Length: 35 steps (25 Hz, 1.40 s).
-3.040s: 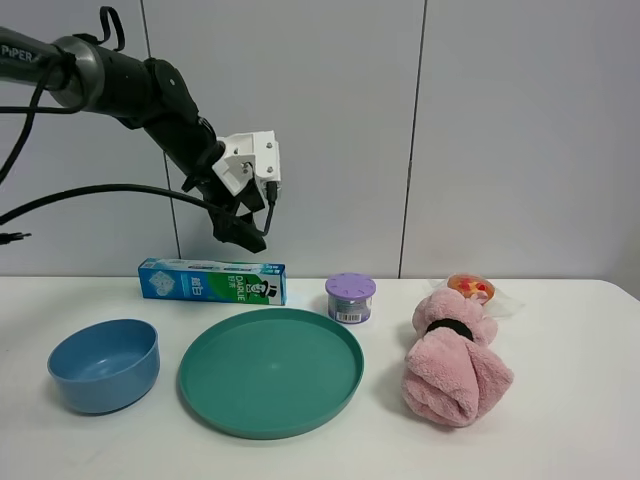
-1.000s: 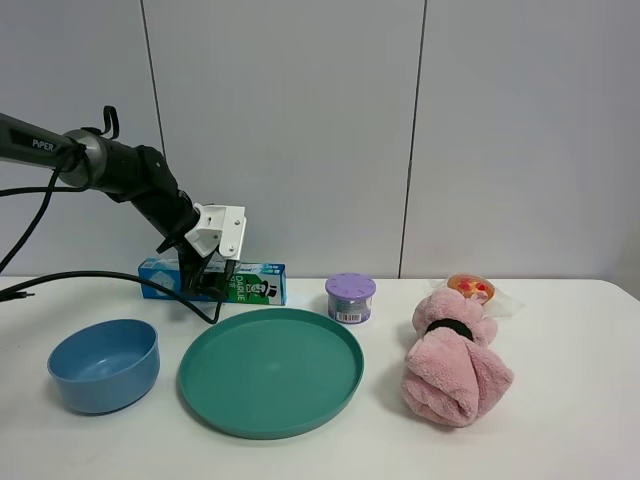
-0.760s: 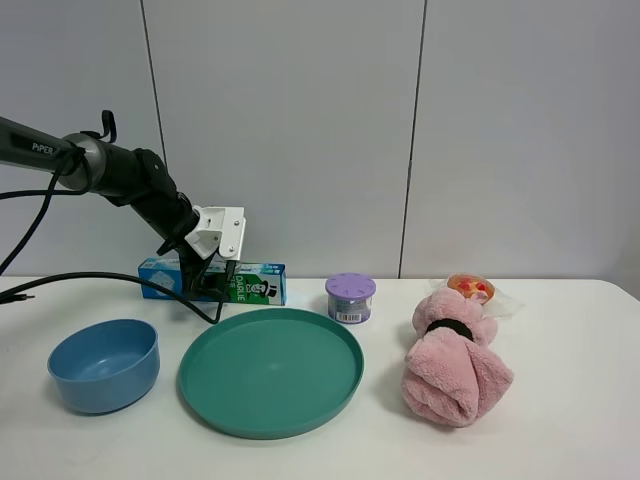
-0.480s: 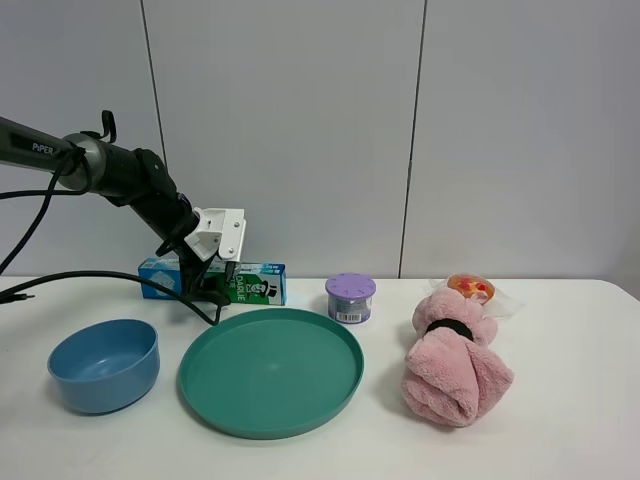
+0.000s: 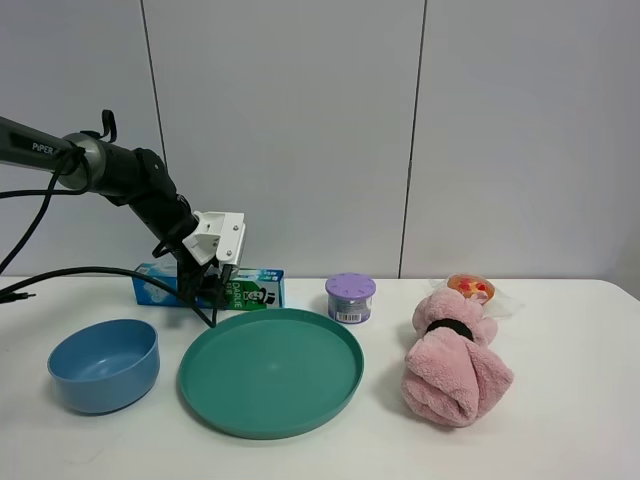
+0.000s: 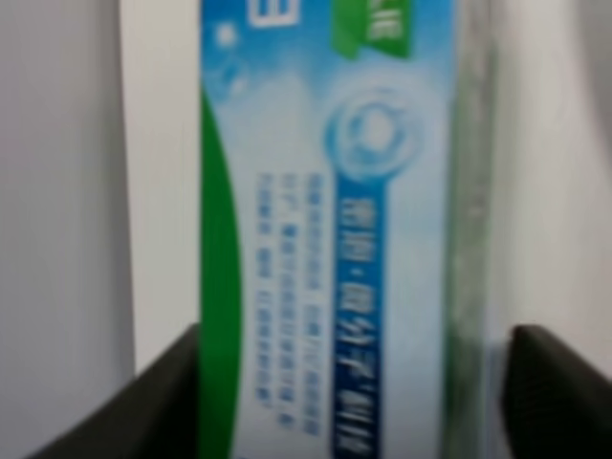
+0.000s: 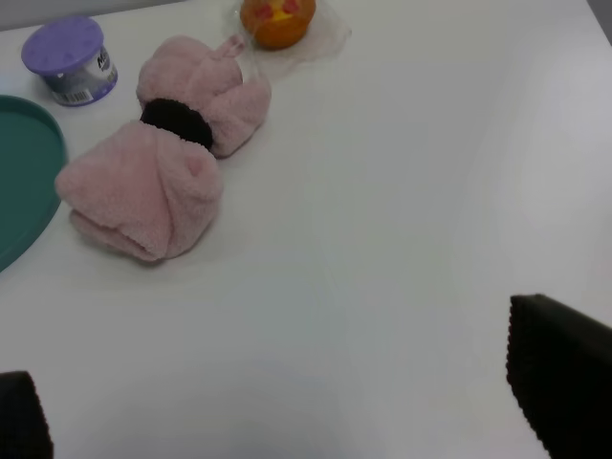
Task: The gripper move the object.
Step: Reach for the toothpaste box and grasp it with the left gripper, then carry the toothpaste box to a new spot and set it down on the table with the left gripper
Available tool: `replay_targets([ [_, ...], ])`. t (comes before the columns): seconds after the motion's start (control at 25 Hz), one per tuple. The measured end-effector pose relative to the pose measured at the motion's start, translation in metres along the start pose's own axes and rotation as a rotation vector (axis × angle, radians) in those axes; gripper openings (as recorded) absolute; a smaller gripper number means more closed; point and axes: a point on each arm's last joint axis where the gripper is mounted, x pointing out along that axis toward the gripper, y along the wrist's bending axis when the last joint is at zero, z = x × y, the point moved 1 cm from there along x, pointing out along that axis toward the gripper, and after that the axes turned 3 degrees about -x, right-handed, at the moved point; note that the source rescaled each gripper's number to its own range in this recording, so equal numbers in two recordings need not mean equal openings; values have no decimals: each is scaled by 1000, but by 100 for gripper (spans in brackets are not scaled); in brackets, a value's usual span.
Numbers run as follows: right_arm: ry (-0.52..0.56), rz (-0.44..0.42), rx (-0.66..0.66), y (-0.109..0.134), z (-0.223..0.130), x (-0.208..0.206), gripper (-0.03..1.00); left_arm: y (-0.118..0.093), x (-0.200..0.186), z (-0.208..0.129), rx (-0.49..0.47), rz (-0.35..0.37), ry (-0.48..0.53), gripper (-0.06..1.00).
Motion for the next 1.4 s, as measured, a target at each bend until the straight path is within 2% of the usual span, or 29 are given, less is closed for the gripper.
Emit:
replay_targets([
  [0.08,0,0,0,0,0,0,100,-1,0,0,2,-5,1,26],
  [0.24,0,0,0,0,0,0,100,-1,0,0,2,-5,2,22],
  [0.28,0,0,0,0,0,0,100,-1,0,0,2,-7,1,18],
  [0.36,0,0,0,0,0,0,100,-1,0,0,2,-8,1,1],
  [0.68,0,0,0,0,0,0,100,-1,-3,-1,-44,-15,34,0],
  [0.8,0,0,0,0,0,0,100,3,-15,4,-27,-16,71,0],
  [0.96,0,0,0,0,0,0,100,14,-55,28,-52,6,78,0],
  [1.12,0,0,0,0,0,0,100,23,-118,69,-33,45,55,0],
  [1.24,0,0,0,0,0,0,100,20,-165,104,-6,61,27,0],
  [1.4,0,0,0,0,0,0,100,3,-214,154,8,68,-34,0],
])
